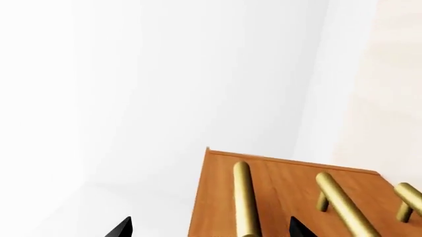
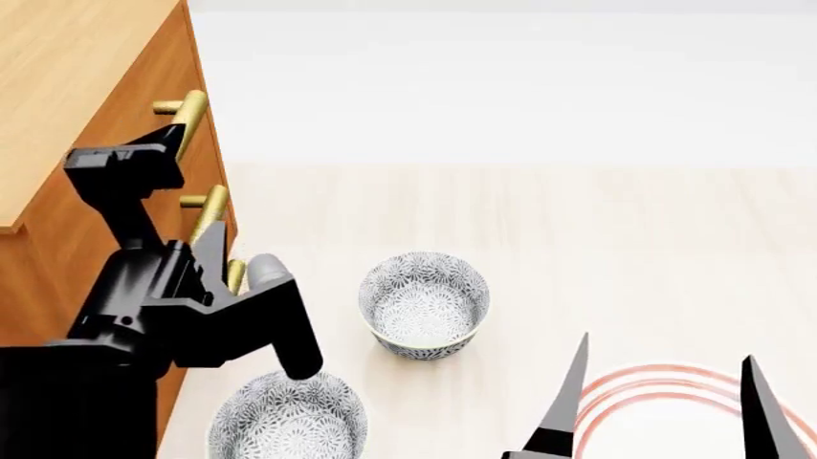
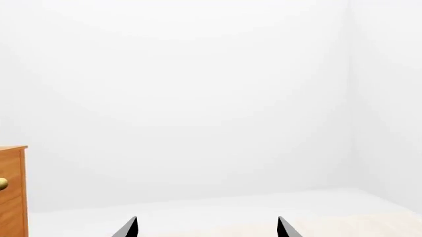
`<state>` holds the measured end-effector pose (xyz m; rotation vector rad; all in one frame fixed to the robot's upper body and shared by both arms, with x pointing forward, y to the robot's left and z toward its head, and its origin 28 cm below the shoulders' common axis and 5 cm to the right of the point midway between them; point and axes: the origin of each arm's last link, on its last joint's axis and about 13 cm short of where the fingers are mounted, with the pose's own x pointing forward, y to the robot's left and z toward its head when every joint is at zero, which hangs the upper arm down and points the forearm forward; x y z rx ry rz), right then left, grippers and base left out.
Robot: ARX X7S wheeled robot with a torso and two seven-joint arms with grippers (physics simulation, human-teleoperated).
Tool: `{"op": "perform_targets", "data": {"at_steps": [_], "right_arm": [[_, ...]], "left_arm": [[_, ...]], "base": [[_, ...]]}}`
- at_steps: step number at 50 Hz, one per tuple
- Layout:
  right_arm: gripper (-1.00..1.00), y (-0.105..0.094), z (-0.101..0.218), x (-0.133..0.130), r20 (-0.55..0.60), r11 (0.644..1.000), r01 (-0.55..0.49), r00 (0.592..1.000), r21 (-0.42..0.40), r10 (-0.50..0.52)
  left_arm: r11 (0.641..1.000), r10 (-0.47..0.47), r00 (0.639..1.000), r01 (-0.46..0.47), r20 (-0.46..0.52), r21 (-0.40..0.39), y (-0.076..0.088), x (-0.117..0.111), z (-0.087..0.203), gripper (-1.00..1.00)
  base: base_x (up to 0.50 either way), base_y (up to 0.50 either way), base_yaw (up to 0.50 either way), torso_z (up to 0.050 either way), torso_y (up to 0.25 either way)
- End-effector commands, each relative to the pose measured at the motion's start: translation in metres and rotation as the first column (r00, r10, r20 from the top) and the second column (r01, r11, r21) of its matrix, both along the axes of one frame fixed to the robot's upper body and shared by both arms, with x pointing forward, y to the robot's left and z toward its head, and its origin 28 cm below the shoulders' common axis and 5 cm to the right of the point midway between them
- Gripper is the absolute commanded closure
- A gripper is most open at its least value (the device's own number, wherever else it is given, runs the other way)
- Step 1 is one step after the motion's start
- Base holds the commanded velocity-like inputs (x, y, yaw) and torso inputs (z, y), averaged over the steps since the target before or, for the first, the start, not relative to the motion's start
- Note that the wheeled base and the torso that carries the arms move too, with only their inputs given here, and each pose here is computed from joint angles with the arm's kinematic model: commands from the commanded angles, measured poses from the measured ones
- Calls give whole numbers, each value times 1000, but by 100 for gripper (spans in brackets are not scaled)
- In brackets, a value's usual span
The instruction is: Open the top drawer of the cabinet.
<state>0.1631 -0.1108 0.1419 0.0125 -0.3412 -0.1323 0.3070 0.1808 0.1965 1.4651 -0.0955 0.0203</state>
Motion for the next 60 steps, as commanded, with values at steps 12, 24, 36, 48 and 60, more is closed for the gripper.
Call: {"op": "perform_targets", "data": {"at_steps": [12,24,36,48,60], "right_arm": [[-100,0,0,0,0,1000,-3,1000,0,3],[-100,-1,1,-1,3,1000,0,1000,4,0],[-100,-1,1,0,1,1000,1,1000,4,-1],[-100,-1,-1,0,-2,1000,-1,1000,3,1],[-100,0,-1,0,-4,1000,-1,1000,1,1]], "left_arm": [[997,64,998,-65,27,33,7,20,-17,-100],[996,78,996,-80,39,50,8,27,-19,-100],[993,106,994,-107,26,50,14,33,-26,-100],[990,126,992,-127,30,56,21,37,-29,-100],[987,141,989,-144,46,73,25,43,-31,-100]], "base": [[0,0,0,0,0],[0,0,0,0,0],[0,0,0,0,0],[0,0,0,0,0],[0,0,0,0,0]]}}
